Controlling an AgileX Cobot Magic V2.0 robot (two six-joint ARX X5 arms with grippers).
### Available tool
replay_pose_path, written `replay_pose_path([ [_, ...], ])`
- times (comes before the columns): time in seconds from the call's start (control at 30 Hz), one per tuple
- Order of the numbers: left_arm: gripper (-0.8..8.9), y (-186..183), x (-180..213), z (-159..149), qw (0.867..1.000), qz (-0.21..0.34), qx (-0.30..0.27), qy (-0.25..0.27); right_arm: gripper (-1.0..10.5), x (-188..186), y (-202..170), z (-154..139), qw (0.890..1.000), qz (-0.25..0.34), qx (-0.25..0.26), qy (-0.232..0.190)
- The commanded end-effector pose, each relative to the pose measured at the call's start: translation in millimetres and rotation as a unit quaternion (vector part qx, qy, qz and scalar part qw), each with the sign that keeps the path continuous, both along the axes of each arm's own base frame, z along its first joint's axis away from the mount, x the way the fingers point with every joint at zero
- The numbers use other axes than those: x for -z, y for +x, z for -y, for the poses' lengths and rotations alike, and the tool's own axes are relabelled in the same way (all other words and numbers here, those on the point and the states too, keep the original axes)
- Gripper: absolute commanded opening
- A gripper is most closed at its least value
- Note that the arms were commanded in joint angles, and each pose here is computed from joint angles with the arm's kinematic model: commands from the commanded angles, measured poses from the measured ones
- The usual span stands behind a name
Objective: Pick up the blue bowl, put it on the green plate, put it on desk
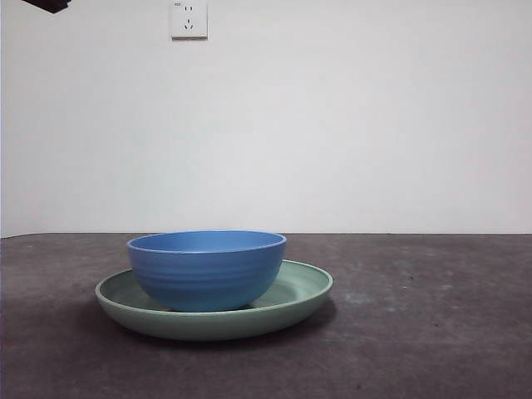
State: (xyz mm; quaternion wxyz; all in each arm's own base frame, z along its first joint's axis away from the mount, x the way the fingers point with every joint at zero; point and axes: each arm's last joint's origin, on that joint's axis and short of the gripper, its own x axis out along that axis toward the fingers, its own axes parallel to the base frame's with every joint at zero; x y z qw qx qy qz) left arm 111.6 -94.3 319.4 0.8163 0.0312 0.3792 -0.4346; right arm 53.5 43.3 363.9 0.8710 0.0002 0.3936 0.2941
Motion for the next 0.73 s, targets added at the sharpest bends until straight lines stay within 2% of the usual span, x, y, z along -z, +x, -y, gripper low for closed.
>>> replay_pose_path([
  [0.03, 0.06, 1, -2, 2, 1.000, 0.003, 0.002, -0.005, 0.2, -3, 1, -1, 1.000, 0.007, -0.006, 0.003],
  [0.17, 0.06, 1, -2, 2, 1.000, 0.003, 0.003, -0.004, 0.2, -3, 1, -1, 1.000, 0.007, -0.006, 0.003],
  [0.27, 0.06, 5, -2, -3, 1.000, 0.004, -0.017, -0.004, 0.2, -3, 1, -1, 1.000, 0.007, -0.006, 0.003],
  [0.37, 0.06, 8, 2, -12, 0.999, 0.009, -0.049, -0.008, 0.2, -3, 1, -1, 1.000, 0.008, -0.006, 0.003],
  [0.47, 0.06, 11, 15, -27, 0.994, 0.040, -0.101, -0.025, 0.2, -3, 1, -1, 1.000, 0.008, -0.006, 0.003],
  [0.6, 0.06, 10, 48, -49, 0.975, 0.122, -0.174, -0.061, 0.2, -3, 1, -1, 1.000, 0.008, -0.006, 0.003],
  [0.73, 0.06, 4, 90, -66, 0.944, 0.222, -0.226, -0.087, 0.2, -3, 1, -1, 1.000, 0.008, -0.006, 0.003],
])
